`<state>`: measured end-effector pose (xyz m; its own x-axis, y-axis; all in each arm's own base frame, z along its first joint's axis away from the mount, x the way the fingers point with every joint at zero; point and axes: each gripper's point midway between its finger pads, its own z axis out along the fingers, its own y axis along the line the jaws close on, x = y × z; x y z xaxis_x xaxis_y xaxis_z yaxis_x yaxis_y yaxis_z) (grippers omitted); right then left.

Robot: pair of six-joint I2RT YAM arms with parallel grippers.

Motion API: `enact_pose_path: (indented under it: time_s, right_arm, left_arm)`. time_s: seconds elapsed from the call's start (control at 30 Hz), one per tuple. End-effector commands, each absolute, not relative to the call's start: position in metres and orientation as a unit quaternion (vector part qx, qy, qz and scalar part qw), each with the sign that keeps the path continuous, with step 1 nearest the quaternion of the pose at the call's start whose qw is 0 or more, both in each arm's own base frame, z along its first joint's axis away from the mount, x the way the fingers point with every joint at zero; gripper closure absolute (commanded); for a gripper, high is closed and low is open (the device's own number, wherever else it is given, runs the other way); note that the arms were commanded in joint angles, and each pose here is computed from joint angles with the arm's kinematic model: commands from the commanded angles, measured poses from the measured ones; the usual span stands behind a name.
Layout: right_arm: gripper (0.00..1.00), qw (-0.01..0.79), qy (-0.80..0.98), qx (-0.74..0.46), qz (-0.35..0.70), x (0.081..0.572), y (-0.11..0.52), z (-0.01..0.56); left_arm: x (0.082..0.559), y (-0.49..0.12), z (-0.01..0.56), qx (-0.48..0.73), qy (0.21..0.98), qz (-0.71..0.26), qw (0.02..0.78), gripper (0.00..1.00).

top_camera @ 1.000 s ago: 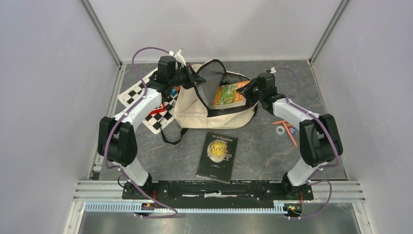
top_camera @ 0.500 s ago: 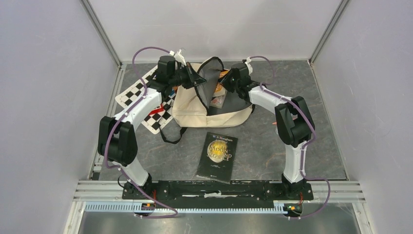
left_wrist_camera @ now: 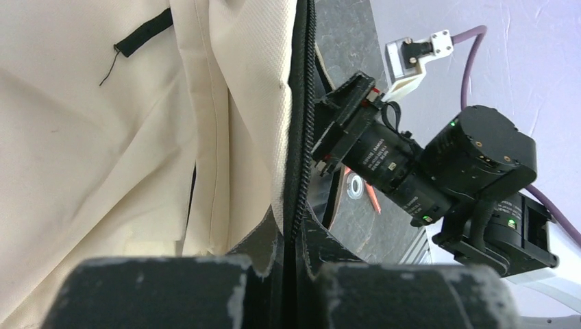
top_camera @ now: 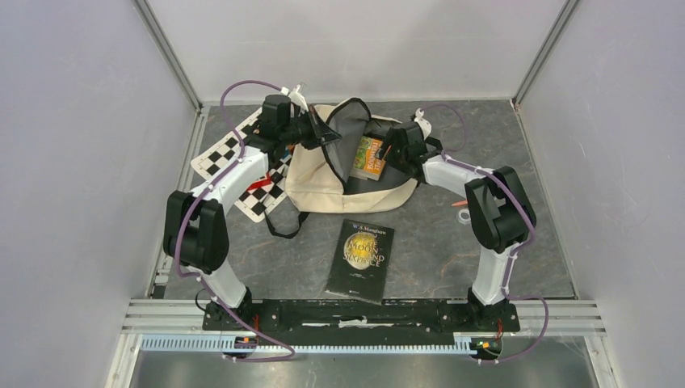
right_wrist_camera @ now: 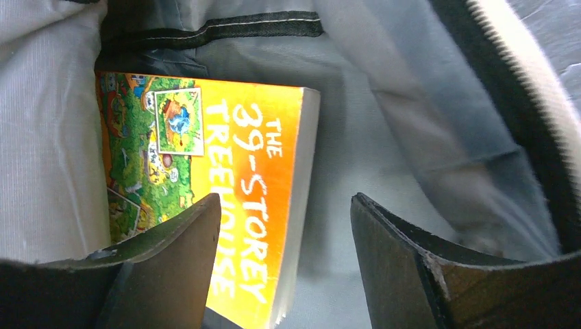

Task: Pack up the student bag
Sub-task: Place the book in the student bag.

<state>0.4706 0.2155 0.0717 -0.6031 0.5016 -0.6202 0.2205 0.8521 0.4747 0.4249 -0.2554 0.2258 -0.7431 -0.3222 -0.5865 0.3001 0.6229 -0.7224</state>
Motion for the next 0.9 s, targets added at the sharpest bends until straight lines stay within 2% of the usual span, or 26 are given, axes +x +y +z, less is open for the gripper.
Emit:
enact_pose_path:
  time_s: [0.0,0.17,0.37,0.53,0.73,0.83,0.87]
  right_arm:
    - [0.27,0.44,0.865,0.163,0.178,0.469,0.208,0.094]
    - [0.39,0.438,0.859,0.133,0.229,0.475,0.232,0.096]
    - [0.6,0.434,0.854,0.092,0.272,0.486,0.266,0.096]
    - [0.64,0.436,0.845,0.052,0.305,0.494,0.296,0.103]
    - [0.62,0.459,0.844,0.047,0.275,0.488,0.279,0.112]
    - [0.53,0.483,0.838,0.025,0.251,0.482,0.267,0.132]
    - [0.47,0.491,0.836,0.013,0.246,0.478,0.264,0.142]
  left_arm:
    - [0.423,-0.255,0.237,0.014,0.815,-0.444,0.372,0.98]
    - [0.422,-0.255,0.233,0.013,0.818,-0.443,0.368,0.98]
    - [0.42,-0.253,0.228,0.013,0.823,-0.437,0.363,0.98]
    - [0.419,-0.252,0.218,0.01,0.828,-0.433,0.355,0.98]
    - [0.42,-0.244,0.208,0.005,0.837,-0.412,0.36,0.98]
    - [0.421,-0.237,0.206,0.005,0.839,-0.399,0.369,0.97]
    - [0.421,-0.234,0.204,0.004,0.842,-0.389,0.373,0.91]
